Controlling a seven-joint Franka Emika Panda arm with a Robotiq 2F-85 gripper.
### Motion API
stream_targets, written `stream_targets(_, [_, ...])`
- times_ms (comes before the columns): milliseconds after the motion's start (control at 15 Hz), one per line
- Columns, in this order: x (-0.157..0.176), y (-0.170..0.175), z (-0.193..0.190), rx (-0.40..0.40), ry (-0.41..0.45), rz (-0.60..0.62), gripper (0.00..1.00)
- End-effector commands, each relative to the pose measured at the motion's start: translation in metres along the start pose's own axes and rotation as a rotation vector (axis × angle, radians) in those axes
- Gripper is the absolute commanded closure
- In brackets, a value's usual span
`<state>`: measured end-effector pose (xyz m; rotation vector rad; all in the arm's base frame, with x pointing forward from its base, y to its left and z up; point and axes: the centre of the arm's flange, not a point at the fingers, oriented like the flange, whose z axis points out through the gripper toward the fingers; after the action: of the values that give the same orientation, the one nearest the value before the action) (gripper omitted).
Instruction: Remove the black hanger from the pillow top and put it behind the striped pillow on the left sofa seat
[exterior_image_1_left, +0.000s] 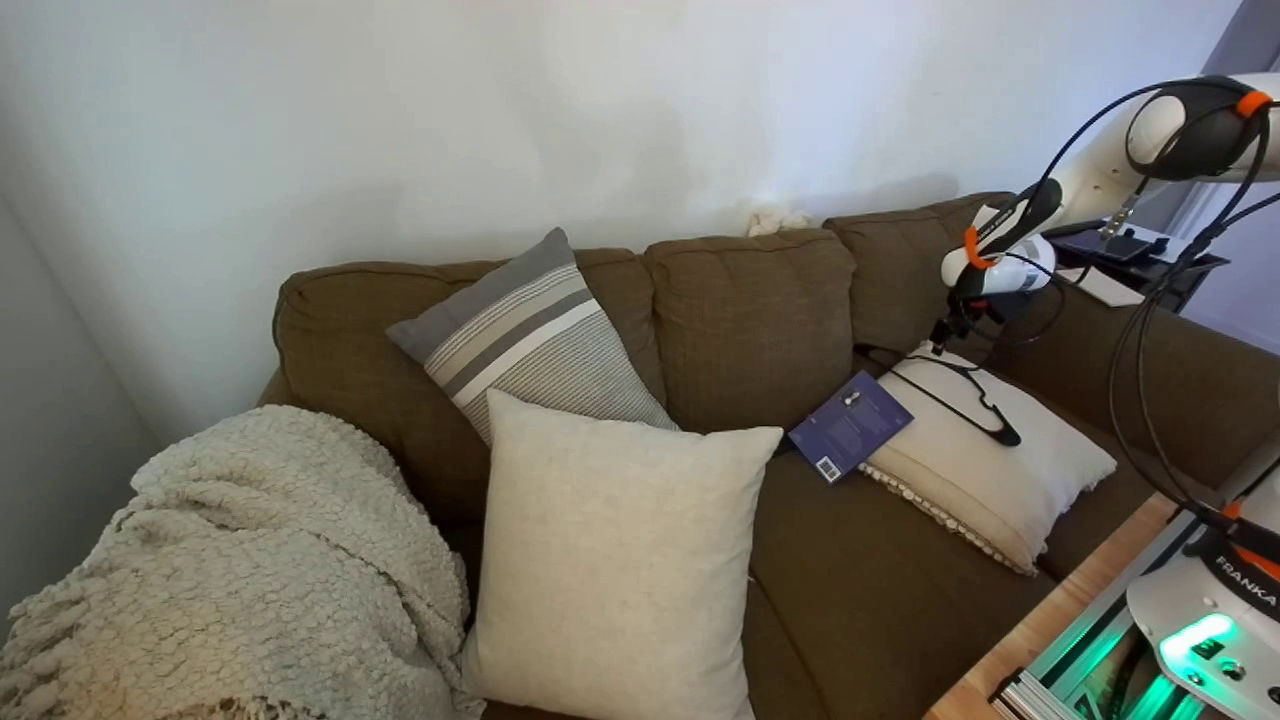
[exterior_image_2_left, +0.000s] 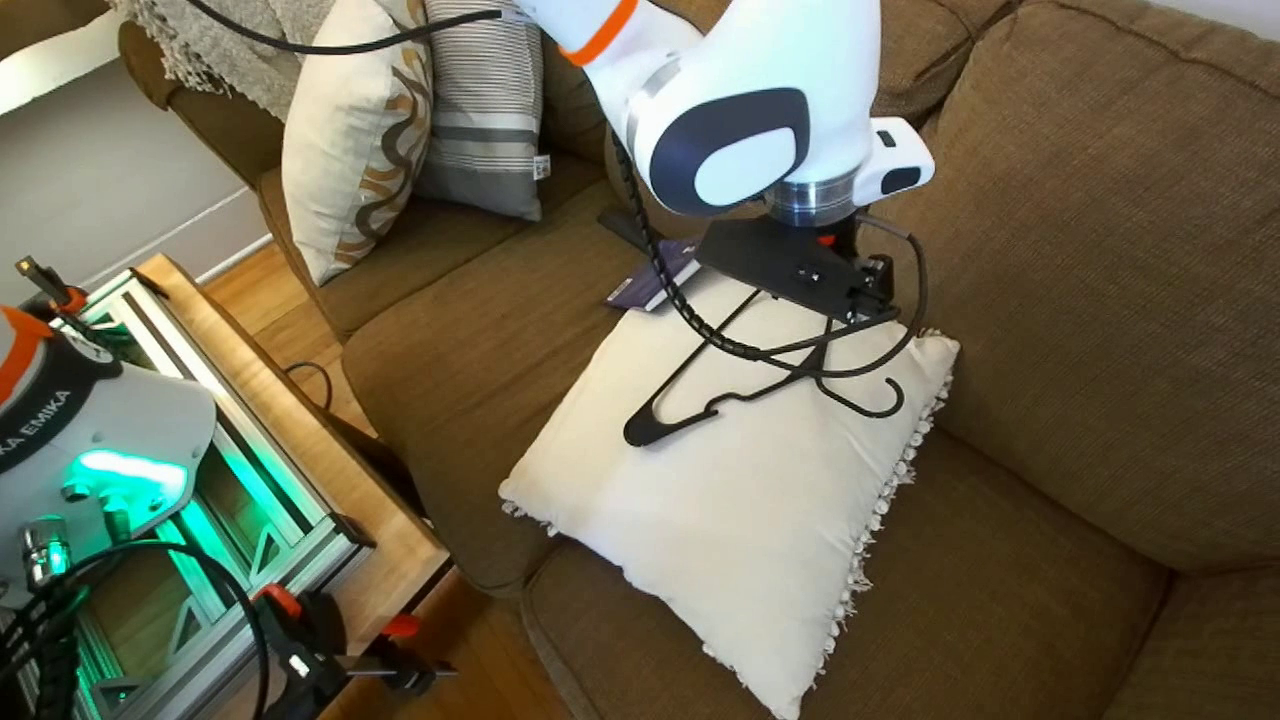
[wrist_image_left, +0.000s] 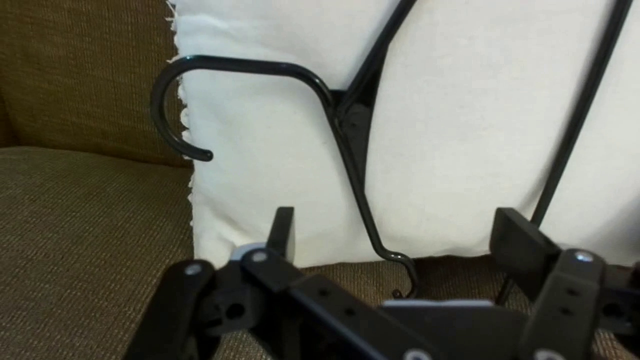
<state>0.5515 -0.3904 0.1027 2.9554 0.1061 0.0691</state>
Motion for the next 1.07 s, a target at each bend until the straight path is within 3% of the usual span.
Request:
stream_targets(0, [0.004, -0.005, 0.001, -0.027, -0.01, -0.027, 0.0])
stream_targets(333, [0.011, -0.016, 0.043, 0.021, -0.108, -0.209, 0.0])
stream_targets(467, [0.007, -0.01, 0.056, -0.027, -0.138, -0.174, 0.0])
stream_targets(733, [-0.002, 0.008, 0.073, -0.028, -0.17, -0.156, 0.0])
stream_targets(800, [-0.003, 0.012, 0.077, -0.027, -0.165, -0.154, 0.04])
stream_targets(867, [-0.002, 0.013, 0.081, -0.031, -0.165, -0.144, 0.2])
stream_targets(933, [-0.001, 0.015, 0.083, -0.031, -0.159, -0.139, 0.28])
stream_targets(1000, [0.0, 0.017, 0.085, -0.032, -0.156, -0.138, 0.31])
